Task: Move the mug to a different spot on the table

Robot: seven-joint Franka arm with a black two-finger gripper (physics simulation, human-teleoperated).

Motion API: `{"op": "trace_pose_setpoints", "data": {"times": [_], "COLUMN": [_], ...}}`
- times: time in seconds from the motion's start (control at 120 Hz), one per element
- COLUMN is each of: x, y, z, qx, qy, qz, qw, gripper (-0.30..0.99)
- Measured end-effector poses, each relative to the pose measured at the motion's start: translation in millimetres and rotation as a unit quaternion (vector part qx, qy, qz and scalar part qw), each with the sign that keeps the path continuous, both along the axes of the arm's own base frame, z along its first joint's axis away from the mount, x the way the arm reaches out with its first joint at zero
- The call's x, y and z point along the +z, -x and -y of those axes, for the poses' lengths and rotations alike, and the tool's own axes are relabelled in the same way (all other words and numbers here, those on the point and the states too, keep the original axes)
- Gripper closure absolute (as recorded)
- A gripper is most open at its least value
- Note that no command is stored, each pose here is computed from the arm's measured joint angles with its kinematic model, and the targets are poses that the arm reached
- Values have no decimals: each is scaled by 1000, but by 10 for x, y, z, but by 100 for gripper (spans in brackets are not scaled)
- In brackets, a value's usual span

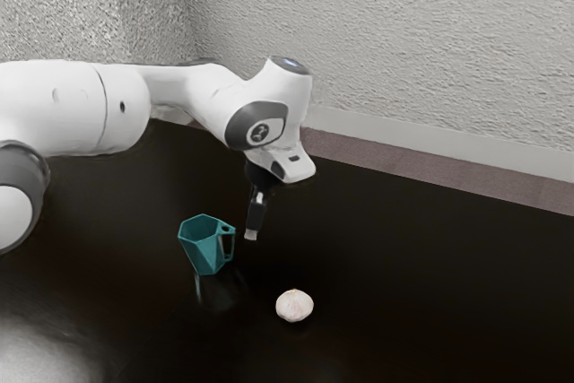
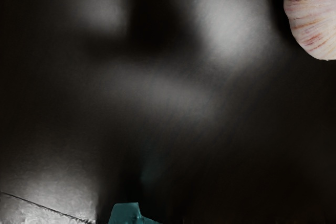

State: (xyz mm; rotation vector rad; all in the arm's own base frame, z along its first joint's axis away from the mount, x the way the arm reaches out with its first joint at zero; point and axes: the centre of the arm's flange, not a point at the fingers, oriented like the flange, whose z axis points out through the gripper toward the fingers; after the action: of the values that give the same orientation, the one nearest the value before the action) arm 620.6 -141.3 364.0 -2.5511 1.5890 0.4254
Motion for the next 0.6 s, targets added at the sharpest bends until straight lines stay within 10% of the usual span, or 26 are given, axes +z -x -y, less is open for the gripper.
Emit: {"op": "trace_pose_setpoints", "data": {"times": [0.233, 0.6], "x": [1267, 2111], "y": [324, 613], "z": [-481, -825], "qx": [54, 67], "qy": [76, 100], "qz": [52, 101], "qw": [994, 988], "gripper": [0, 0]}}
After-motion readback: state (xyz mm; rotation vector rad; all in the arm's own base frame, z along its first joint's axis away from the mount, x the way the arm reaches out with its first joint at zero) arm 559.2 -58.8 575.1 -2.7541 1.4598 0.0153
